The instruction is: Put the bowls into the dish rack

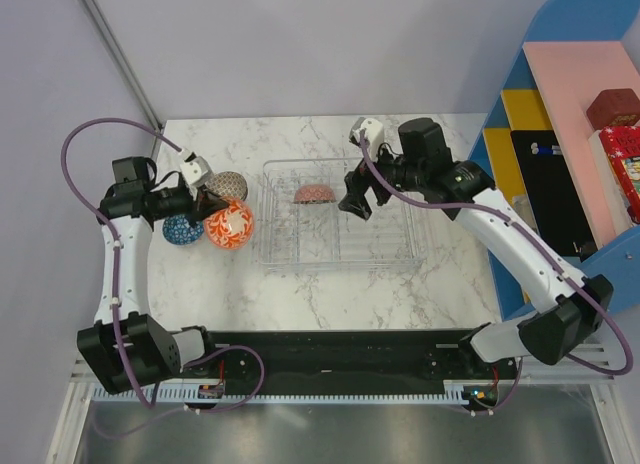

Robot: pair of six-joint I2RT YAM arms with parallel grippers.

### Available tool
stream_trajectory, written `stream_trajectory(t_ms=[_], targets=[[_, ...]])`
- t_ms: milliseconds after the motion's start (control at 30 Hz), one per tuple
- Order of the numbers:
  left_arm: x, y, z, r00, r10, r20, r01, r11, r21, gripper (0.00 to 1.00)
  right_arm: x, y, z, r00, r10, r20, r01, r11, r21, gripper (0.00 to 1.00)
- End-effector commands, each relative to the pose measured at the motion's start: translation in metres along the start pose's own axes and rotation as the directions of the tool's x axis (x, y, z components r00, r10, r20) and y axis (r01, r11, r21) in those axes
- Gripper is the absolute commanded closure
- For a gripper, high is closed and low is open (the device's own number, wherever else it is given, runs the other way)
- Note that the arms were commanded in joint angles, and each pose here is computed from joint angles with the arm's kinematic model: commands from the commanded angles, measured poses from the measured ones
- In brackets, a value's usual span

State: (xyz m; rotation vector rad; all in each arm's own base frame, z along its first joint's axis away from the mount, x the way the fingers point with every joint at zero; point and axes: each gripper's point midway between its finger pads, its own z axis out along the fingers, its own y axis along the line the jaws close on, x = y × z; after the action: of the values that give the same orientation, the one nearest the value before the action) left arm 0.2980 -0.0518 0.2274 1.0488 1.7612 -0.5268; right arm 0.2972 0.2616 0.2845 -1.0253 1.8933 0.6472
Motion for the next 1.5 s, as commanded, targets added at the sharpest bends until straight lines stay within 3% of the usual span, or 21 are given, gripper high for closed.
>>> stream_trajectory(t_ms=[0, 67, 233, 467, 833, 1167, 1467], targets=[[-0.069, -0.029, 0.01, 0.976, -0.053, 0.209, 0.013, 0.982, 0.189, 0.98, -0.039, 0.04, 0.006, 0.986, 0.16, 0.054, -0.137, 0.944, -0.299, 0.03], [-0.077, -0.038, 0.025, 0.977, -0.083, 0.195, 0.036, 0.972, 0.232, 0.98, -0.046, 0.046, 0.01, 0.97, 0.242, 0.035, -0.212, 0.902, -0.376, 0.03], [-0.086, -0.04, 0.067, 0.987, -0.002, 0.162, -0.032, 0.978, 0.206, 0.98, -0.049, 0.059, 0.029, 0.929, 0.367, -0.053, -0.33, 0.756, -0.566, 0.02], [-0.107, -0.041, 0.1, 0.982, 0.005, 0.186, -0.04, 0.983, 0.181, 0.98, -0.03, 0.061, 0.054, 0.879, 0.443, -0.175, -0.447, 0.643, -0.622, 0.02], [-0.122, -0.056, 0.118, 0.978, 0.008, 0.21, -0.053, 0.976, 0.21, 0.98, -0.018, 0.061, 0.064, 0.861, 0.467, -0.199, -0.48, 0.619, -0.622, 0.02], [-0.131, -0.072, 0.11, 0.972, 0.001, 0.237, -0.062, 0.967, 0.248, 0.98, -0.017, 0.049, 0.07, 0.87, 0.466, -0.161, -0.465, 0.669, -0.58, 0.02], [-0.138, -0.082, 0.105, 0.967, 0.007, 0.256, -0.078, 0.961, 0.267, 0.98, -0.008, 0.045, 0.083, 0.855, 0.48, -0.197, -0.497, 0.649, -0.576, 0.02]])
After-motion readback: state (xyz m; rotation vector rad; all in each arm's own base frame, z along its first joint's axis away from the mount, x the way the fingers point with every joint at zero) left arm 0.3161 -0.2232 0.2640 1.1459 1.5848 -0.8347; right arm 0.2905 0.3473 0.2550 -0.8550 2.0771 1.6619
